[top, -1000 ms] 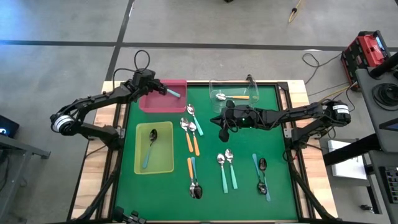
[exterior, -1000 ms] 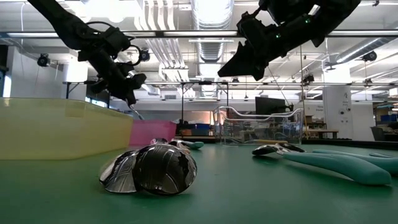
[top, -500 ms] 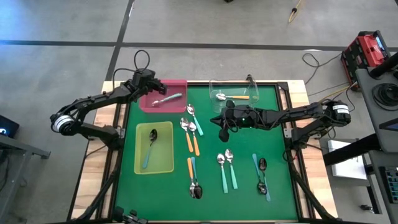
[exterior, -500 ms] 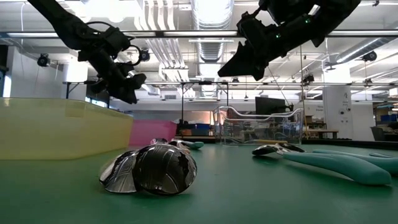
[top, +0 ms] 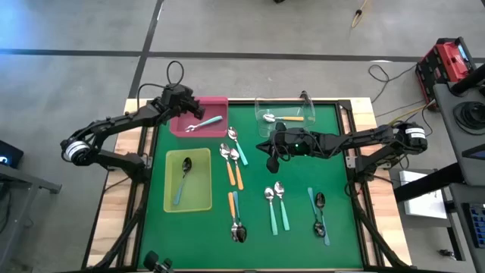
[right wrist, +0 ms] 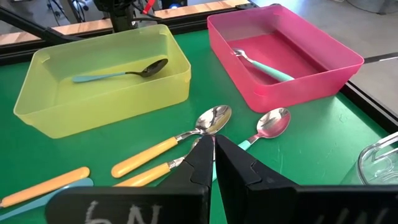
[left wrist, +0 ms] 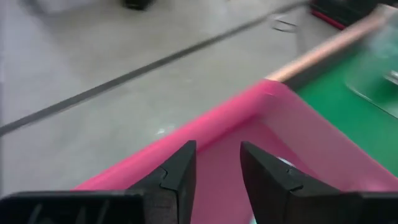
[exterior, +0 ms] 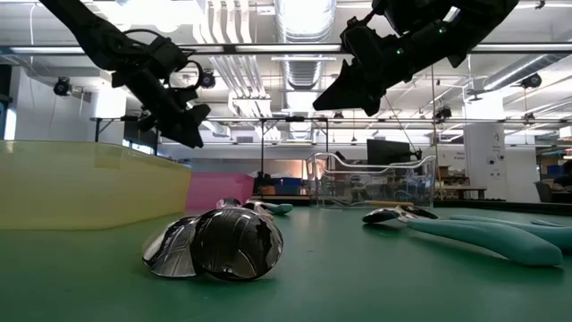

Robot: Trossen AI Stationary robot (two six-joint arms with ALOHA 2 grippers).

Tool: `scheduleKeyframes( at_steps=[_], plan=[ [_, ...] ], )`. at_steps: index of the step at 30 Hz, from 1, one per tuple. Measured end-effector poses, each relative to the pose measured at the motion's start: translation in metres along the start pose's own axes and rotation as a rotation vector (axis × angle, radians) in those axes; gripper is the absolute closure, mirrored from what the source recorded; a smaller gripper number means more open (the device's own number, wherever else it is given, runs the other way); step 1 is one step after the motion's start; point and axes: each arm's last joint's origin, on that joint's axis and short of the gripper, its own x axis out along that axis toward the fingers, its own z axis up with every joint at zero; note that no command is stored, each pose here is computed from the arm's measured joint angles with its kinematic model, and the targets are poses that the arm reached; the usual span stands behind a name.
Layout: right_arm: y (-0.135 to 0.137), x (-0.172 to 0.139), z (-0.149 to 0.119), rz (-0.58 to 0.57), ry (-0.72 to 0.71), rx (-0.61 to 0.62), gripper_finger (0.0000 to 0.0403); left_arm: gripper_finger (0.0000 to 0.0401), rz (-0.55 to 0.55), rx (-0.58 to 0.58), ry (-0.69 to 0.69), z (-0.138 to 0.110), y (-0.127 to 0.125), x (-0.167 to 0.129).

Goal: Sort silverware by color (type)
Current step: Put the blue spoon into the yellow bin

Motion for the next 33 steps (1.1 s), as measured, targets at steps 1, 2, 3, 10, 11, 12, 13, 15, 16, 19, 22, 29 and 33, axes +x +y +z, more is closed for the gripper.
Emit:
scheduleKeyframes(
  at_steps=[1, 2, 3, 10, 11, 12, 13, 15, 16, 19, 22, 29, 33],
  plan=[
    [0.0, 0.0, 0.0, 0.0, 0.0, 0.003, 0.0394, 0.0296, -0.038, 0.018, 0.007, -0.001, -0.001, 0.0],
    [0.0, 0.0, 0.0, 0.0, 0.0, 0.004, 0.0394, 0.0298, -0.069, 0.033, 0.016, -0.001, -0.002, 0.0],
    [0.0, 0.0, 0.0, 0.0, 0.0, 0.005, 0.0394, 0.0301, -0.1, 0.04, 0.028, -0.003, -0.003, 0.0],
    [0.0, 0.0, 0.0, 0.0, -0.001, 0.037, 0.0394, 0.0318, -0.25, 0.052, 0.041, -0.003, -0.011, -0.006],
    [0.0, 0.0, 0.0, 0.0, -0.001, 0.055, 0.0394, 0.032, -0.26, 0.058, 0.033, -0.002, -0.014, -0.008],
    [0.0, 0.0, 0.0, 0.0, -0.001, 0.066, 0.0394, 0.0321, -0.271, 0.064, 0.024, -0.001, -0.017, -0.01],
    [0.0, 0.0, 0.0, 0.0, 0.0, 0.08, 0.0394, 0.0322, -0.282, 0.071, 0.013, 0.0, -0.019, -0.014],
    [0.0, 0.0, 0.0, 0.0, 0.001, 0.107, 0.0394, 0.0322, -0.306, 0.095, -0.016, 0.003, -0.026, -0.021],
    [0.0, 0.0, 0.0, 0.0, 0.001, 0.122, 0.0394, 0.0322, -0.322, 0.113, -0.033, 0.004, -0.029, -0.026],
    [0.001, 0.0, 0.005, 0.0, 0.005, 0.171, 0.0394, 0.0323, -0.372, 0.166, -0.086, 0.008, -0.041, -0.04],
    [0.003, -0.001, 0.016, 0.0, 0.018, 0.198, 0.0394, 0.0323, -0.423, 0.19, -0.163, 0.011, -0.051, -0.055],
    [0.012, -0.007, 0.044, -0.001, 0.092, 0.276, 0.0394, 0.0323, -0.512, 0.194, -0.367, -0.008, -0.06, -0.078],
    [0.02, -0.014, 0.055, -0.015, 0.188, 0.362, 0.0394, 0.0323, -0.518, 0.195, -0.458, -0.019, -0.055, -0.087]
  ],
)
